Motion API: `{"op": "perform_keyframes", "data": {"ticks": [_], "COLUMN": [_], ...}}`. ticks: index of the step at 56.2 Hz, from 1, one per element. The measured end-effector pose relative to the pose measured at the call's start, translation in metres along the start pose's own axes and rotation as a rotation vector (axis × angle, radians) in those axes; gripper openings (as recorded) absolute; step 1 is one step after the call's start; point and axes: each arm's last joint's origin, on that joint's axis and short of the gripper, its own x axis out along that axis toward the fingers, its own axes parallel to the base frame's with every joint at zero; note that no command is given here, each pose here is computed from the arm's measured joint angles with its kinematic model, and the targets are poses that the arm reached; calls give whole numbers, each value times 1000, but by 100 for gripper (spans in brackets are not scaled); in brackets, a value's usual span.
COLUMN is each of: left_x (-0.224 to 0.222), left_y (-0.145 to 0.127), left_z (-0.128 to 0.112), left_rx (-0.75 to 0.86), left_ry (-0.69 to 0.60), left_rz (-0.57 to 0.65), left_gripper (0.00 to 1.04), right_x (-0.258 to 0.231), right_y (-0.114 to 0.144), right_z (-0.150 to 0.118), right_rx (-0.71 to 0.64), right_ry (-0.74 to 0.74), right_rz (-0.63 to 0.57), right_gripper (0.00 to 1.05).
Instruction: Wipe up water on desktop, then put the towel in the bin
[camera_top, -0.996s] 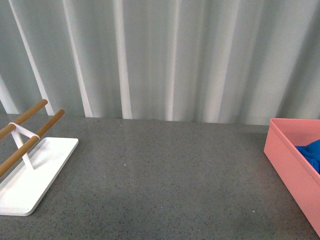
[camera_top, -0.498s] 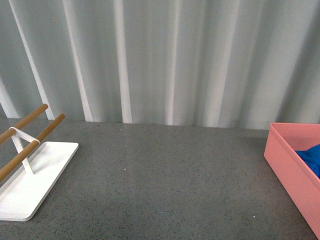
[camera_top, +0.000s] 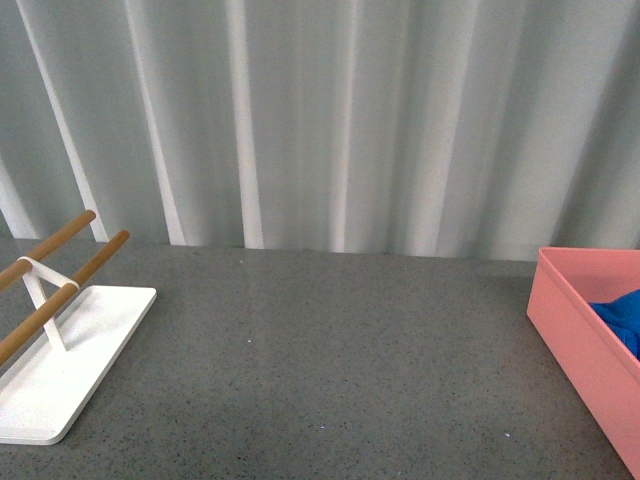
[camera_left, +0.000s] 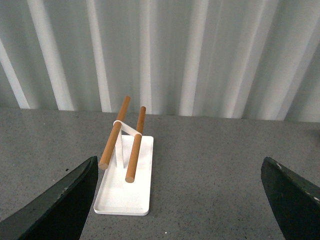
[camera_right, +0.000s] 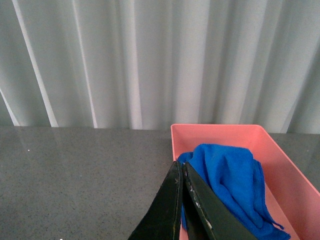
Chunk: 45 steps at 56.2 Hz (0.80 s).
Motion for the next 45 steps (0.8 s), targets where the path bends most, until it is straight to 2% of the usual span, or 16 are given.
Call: {"op": "perform_keyframes", "data": {"ticks": [6, 8, 38, 45], "left_x": [0, 0, 0, 0], "left_y": [0, 0, 0, 0], "left_z": [0, 0, 0, 0], "left_rx": [0, 0, 0, 0], "left_ry": [0, 0, 0, 0], "left_rz": [0, 0, 0, 0], "left_gripper": [98, 98, 98, 98], "right_x": [0, 0, 0, 0], "right_y": [0, 0, 0, 0], "right_z": [0, 0, 0, 0], "right_rx": [0, 0, 0, 1], "right_ry": [2, 2, 3, 3], "right_rz": [0, 0, 0, 0], "right_gripper": [3, 6, 99, 97]}}
